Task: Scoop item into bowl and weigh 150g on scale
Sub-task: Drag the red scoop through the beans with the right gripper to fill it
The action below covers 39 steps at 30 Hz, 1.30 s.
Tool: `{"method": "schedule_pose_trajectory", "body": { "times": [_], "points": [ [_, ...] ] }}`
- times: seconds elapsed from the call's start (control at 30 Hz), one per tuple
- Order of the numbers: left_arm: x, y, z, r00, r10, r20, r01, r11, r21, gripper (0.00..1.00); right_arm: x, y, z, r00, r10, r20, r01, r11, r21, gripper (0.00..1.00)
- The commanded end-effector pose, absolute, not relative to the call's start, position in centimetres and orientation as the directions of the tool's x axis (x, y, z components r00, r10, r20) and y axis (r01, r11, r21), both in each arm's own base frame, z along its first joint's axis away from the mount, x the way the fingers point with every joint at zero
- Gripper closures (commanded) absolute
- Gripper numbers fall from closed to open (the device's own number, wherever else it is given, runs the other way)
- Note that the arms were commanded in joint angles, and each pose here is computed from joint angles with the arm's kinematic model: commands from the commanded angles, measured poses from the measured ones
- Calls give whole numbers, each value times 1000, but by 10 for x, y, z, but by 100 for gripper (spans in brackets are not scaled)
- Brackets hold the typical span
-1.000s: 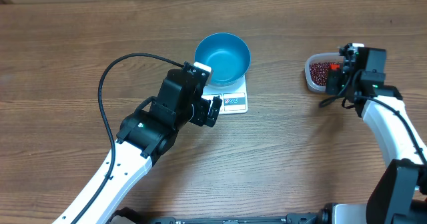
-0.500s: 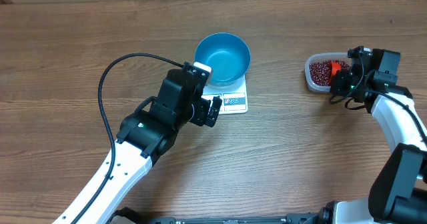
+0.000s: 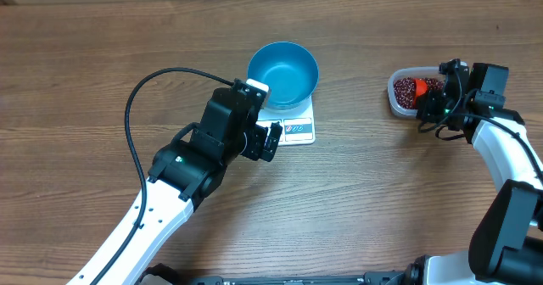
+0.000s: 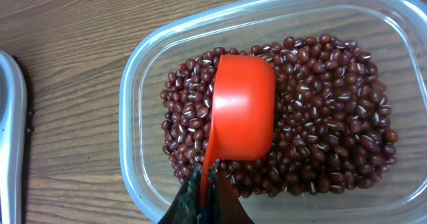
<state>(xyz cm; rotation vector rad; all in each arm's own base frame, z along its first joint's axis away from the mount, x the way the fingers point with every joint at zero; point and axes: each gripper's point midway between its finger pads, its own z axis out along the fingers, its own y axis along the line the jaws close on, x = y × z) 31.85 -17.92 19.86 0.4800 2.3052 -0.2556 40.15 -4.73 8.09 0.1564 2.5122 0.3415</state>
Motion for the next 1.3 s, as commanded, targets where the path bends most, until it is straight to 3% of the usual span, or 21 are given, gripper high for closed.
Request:
{"method": "schedule_pose_trajectory", "body": {
  "times": [0.0, 0.37, 0.67, 1.0, 1.27],
  "points": [
    [318, -181, 197, -642, 275, -715, 429, 902, -38, 0, 406, -36, 87, -813, 188, -550, -7, 943, 332, 96],
    [318, -181, 197, -642, 275, -715, 429, 902, -38, 0, 406, -42, 90, -804, 245, -542, 12, 918, 396, 96],
    [318, -181, 197, -642, 275, -715, 429, 902, -38, 0, 399, -49, 66, -825, 344, -449, 28, 818, 575, 96],
    [318, -181, 197, -642, 275, -715, 429, 902, -38, 0, 402, -36, 83, -812, 350, -467, -53, 753, 656, 96],
    [318, -181, 197, -642, 275, -715, 429, 902, -38, 0, 399, -51, 86, -796, 413, -443, -10, 722, 691, 96]
  ]
}}
